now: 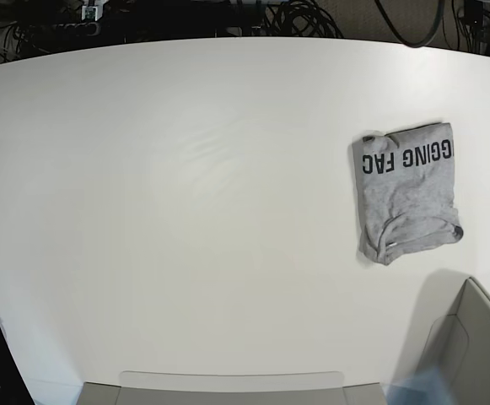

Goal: Fold the T-shirt properly

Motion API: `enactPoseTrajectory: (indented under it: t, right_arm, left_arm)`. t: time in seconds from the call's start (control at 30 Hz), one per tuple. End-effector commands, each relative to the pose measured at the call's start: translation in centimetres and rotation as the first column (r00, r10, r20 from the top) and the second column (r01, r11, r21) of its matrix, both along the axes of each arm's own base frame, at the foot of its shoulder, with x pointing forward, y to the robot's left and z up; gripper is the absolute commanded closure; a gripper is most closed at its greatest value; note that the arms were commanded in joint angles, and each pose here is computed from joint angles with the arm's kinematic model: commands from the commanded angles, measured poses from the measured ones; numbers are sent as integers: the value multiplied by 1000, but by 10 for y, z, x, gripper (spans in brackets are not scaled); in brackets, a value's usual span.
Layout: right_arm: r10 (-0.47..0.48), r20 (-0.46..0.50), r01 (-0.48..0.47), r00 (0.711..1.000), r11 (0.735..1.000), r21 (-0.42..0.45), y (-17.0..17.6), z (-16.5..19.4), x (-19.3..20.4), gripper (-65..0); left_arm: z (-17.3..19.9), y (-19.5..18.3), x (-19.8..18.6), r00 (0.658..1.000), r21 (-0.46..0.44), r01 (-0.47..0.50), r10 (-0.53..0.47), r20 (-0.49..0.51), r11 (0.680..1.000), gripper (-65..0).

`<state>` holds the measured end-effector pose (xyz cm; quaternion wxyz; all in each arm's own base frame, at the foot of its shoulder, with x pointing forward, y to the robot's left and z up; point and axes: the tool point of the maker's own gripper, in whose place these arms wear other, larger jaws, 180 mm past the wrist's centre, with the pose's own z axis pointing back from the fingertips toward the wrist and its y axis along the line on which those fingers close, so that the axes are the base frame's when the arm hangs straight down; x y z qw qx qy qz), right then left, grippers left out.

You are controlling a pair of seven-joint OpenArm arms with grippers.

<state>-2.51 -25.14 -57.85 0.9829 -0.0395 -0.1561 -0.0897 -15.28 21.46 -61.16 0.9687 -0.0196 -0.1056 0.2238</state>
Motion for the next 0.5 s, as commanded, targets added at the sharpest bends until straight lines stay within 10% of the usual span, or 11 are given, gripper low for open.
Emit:
enactPoseTrajectory:
  t: [0.0,0.3,0.47]
  right_arm:
    - [-9,1,9,1000,1000,-17,-13,-2,-3,-2]
    - [-4,-207,-29,978,987,-156,-62,-49,-34,-4]
    - [131,-276,-231,952,899,-372,-93,-43,-6,-5]
  left_arm:
    - [-1,0,-11,999,3,30,-30,-41,1000,0]
    - [-21,18,20,967,152,222,-197,-161,963,0]
    - [-31,14,36,952,133,221,-184,-243,966,0]
